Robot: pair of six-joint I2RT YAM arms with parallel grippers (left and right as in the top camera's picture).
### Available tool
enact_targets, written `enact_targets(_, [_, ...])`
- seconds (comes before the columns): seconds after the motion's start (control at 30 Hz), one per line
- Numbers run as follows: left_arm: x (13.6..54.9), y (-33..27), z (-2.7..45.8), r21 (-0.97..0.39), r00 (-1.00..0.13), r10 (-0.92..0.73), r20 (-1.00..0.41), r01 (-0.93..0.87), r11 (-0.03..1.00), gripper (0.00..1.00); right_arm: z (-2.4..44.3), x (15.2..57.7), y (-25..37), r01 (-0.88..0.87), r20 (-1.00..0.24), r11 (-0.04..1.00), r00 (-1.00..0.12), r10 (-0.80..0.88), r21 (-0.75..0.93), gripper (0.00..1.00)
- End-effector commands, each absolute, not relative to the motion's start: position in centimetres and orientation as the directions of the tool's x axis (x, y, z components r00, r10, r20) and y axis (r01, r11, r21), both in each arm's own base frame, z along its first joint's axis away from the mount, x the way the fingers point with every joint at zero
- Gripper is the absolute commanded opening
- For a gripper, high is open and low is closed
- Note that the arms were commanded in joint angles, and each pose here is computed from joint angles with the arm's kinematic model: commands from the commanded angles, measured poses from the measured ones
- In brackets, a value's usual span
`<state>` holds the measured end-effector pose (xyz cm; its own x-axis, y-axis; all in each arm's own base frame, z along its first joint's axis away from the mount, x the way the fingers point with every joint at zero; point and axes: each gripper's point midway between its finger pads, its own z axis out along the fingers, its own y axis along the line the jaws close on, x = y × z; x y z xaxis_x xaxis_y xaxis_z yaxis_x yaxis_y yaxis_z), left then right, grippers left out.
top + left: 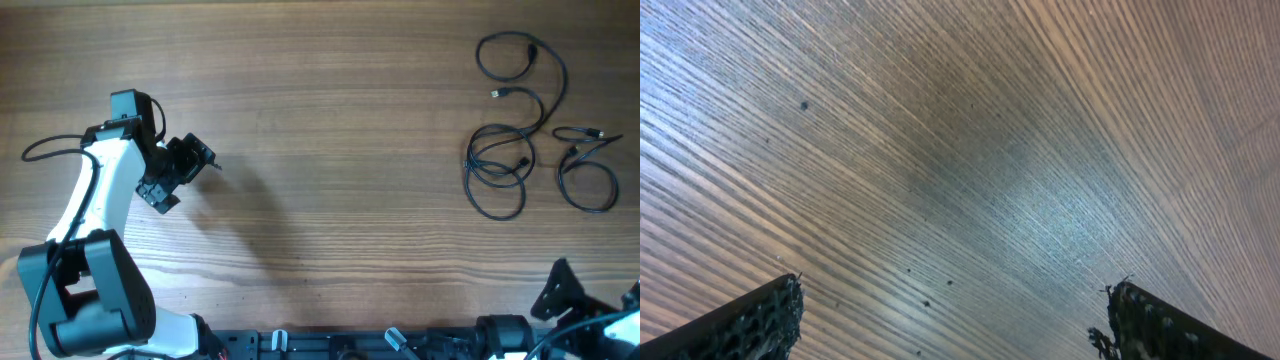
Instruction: Untangle cables
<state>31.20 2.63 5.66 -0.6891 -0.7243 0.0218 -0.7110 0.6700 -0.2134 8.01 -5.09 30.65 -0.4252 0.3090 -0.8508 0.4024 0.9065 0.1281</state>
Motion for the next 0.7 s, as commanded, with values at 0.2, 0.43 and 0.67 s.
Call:
enact_targets(0.2, [31.3,2.9,5.8,-0.212,-0.696,-0.718,0.011,-0.703,0.679,1.0,33.5,6.2,-4.9,0.337,-0.936,0.917,-0.199,0.29,0.212,1.0])
enact_targets(0.43, [31.3,2.9,5.8,-0.212,-0.696,-0.718,0.011,-0.703,0.679,1.0,36.2,6.1,-4.6,0.265,-0.975,0.942,-0.025,0.22,0.206,1.0])
enact_targets(0.67, [31.3,2.9,5.8,-0.212,-0.696,-0.718,0.011,-0.703,0.679,1.0,36.6,8.7,-3.2,0.164,-0.986,0.974,0.085,0.146,0.159,1.0])
